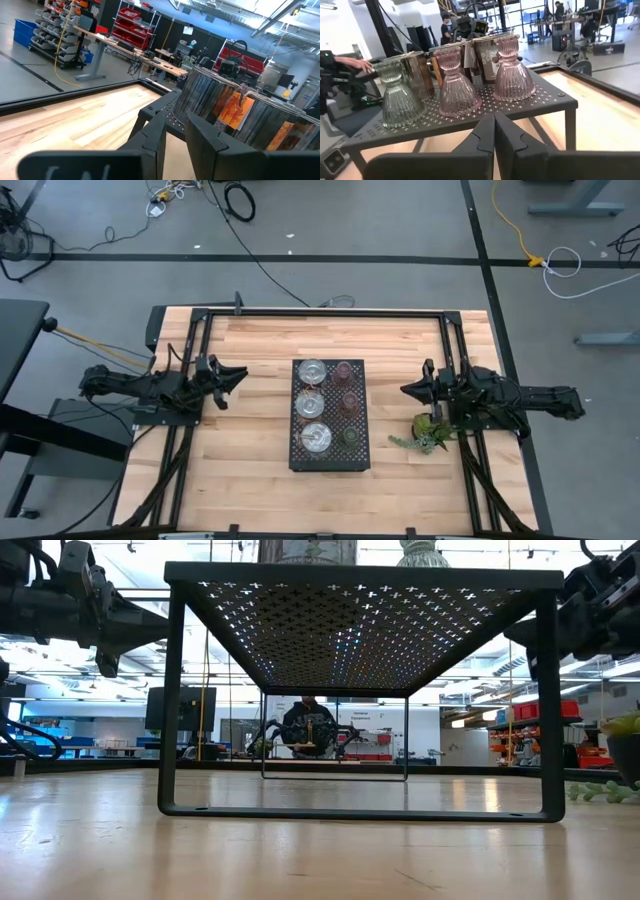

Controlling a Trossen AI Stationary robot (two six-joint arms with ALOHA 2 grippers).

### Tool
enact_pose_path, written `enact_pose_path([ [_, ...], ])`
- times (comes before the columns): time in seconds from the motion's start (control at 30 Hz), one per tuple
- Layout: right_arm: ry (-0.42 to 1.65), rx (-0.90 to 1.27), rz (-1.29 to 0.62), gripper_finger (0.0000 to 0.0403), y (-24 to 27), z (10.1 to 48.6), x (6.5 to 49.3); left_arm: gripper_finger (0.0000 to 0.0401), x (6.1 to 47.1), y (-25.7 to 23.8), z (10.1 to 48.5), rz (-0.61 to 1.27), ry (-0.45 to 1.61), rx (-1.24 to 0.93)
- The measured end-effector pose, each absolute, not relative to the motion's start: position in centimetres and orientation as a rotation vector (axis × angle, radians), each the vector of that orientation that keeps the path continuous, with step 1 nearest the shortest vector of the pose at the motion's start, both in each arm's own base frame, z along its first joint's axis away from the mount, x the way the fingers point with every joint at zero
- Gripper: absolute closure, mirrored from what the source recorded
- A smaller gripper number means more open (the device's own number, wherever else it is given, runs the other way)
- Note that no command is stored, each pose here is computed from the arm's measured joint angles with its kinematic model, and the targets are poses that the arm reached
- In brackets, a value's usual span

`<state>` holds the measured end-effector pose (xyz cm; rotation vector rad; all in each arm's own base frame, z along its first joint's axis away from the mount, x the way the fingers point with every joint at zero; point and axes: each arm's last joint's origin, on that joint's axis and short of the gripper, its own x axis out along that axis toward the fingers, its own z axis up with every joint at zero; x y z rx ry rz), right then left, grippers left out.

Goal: Pick & Place candle stick holders
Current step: Return to Home Position

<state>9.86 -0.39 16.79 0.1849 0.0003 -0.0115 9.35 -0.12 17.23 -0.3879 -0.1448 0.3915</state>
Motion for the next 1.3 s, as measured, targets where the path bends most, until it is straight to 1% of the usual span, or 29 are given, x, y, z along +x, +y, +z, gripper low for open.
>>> enact_pose_path([
  [1.3,0.001,0.201,-0.009,0.0396,-0.38,16.79,9.87,0.0328,9.35,-0.14,17.56,0.384,-0.179,-0.402],
])
